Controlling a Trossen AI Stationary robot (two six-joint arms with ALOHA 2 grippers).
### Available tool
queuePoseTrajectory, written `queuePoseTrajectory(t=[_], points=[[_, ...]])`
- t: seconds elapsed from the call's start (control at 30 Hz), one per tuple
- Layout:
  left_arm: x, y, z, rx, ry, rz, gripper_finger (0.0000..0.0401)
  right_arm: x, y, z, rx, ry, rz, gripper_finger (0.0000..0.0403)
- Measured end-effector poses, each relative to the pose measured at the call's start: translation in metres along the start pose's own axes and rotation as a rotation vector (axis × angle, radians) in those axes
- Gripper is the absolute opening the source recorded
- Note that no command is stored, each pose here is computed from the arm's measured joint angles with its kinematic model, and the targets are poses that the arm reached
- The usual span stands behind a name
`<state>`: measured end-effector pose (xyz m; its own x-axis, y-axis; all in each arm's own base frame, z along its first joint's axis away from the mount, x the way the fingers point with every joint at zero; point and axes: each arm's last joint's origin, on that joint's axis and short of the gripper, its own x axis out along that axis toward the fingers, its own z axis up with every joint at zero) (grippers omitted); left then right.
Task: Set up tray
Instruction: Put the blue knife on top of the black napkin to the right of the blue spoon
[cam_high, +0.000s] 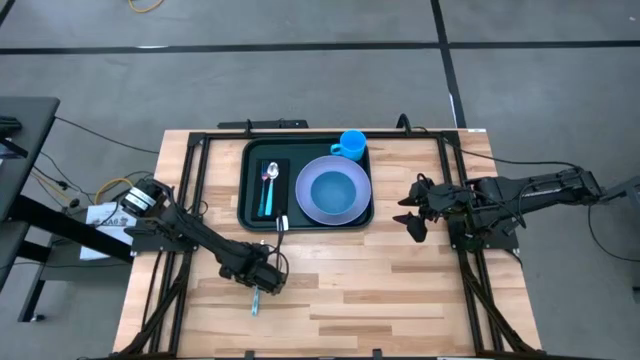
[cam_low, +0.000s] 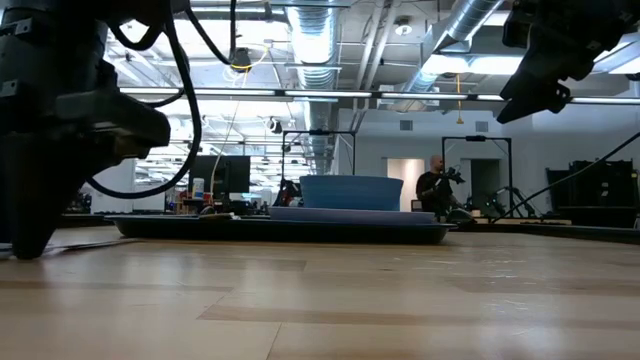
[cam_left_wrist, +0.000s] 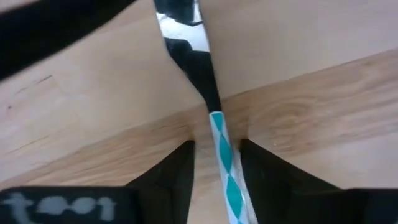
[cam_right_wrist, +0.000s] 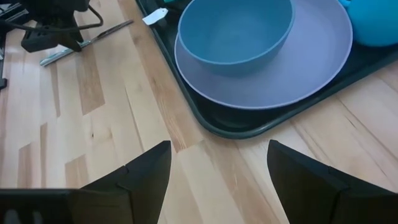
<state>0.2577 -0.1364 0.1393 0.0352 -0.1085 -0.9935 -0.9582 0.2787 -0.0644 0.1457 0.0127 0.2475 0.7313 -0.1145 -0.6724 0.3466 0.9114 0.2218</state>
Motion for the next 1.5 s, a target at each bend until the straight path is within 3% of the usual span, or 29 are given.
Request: queuePoseTrajectory(t=[0.27,0.5,0.8,0.97,1.23,1.37,1.5], points=[[0.008,-0.001,-0.001,0.018,0.008,0.023,0.0013,0.000,-0.001,-0.001,-0.003,0.011,-0.009,0.0255],[-0.005,0.000,0.002,-0.007,-0.017,-0.038,0.0006,0.000,-0.001,-0.001,-0.004,0.015,-0.011,0.0255],[-0.078,0.015,0.007,-0.129,-0.243,-0.360,0.0002,0.000,-0.001,-0.001,-0.004,0.015,-0.011,0.0255],[-0.101,0.028,0.053,-0.155,-0.389,-0.337,0.0002,0.000,-0.001,-0.001,-0.004,0.015,-0.011,0.0255],[-0.107,0.049,0.161,-0.148,-0.460,-0.192,0.0002,0.000,-0.001,-0.001,-0.004,0.013,-0.014,0.0255],[-0.107,0.057,0.200,-0.137,-0.437,-0.245,0.0002,0.000,-0.002,-0.001,-0.005,0.007,-0.033,0.0255],[-0.097,0.056,0.223,-0.152,-0.413,-0.282,0.0002,0.000,-0.003,-0.002,-0.008,0.009,-0.054,0.0255]])
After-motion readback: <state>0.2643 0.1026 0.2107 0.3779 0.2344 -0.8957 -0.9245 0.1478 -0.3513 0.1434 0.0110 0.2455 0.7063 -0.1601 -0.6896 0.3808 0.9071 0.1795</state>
